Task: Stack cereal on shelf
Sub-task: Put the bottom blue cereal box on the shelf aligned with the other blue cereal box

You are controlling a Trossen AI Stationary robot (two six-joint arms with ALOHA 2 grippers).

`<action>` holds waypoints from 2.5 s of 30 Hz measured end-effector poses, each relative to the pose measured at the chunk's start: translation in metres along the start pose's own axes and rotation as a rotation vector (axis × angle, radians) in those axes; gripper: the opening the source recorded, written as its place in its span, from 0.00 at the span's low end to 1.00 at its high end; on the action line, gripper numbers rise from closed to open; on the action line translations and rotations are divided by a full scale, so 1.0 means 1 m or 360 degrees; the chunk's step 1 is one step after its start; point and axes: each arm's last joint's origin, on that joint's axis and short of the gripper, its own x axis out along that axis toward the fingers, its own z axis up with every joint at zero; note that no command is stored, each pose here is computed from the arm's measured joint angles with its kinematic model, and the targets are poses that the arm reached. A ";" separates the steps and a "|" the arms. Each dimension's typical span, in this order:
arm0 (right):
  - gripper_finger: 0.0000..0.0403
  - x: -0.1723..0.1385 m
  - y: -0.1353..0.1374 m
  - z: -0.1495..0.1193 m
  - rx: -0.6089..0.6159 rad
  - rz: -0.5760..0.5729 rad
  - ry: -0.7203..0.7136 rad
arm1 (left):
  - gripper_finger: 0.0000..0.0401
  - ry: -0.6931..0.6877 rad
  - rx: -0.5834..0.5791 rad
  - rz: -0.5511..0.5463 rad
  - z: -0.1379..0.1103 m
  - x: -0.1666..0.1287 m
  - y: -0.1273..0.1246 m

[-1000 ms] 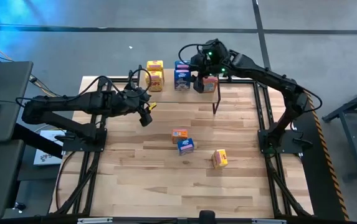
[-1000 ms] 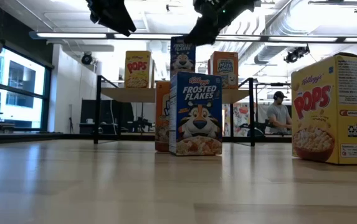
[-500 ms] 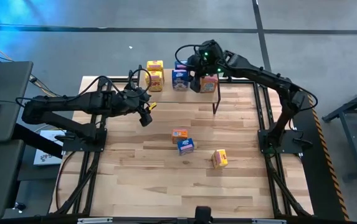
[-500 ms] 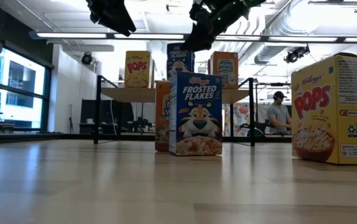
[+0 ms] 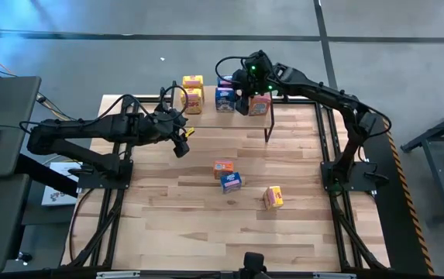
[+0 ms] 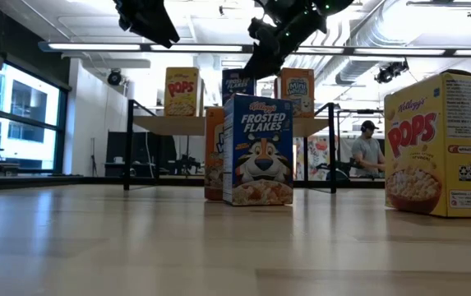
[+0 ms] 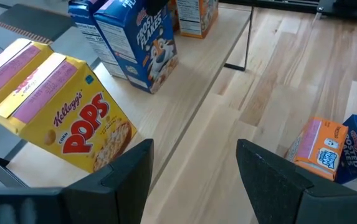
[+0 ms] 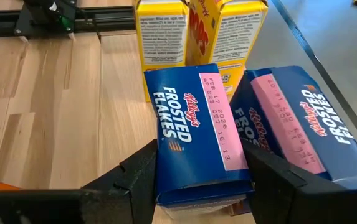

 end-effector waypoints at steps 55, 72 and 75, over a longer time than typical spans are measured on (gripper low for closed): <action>0.62 -0.038 0.011 0.011 -0.0016 -0.0117 -0.0029 | 0.55 -0.0001 0.0001 0.0000 0.000 0.000 0.000; 0.62 -0.022 0.065 0.015 -0.0144 -0.0028 0.0132 | 0.55 0.0000 0.0000 0.0000 0.000 0.000 0.000; 0.62 -0.014 0.066 0.013 -0.0114 -0.0044 0.0172 | 0.55 -0.0001 0.0000 0.0000 0.000 0.000 0.000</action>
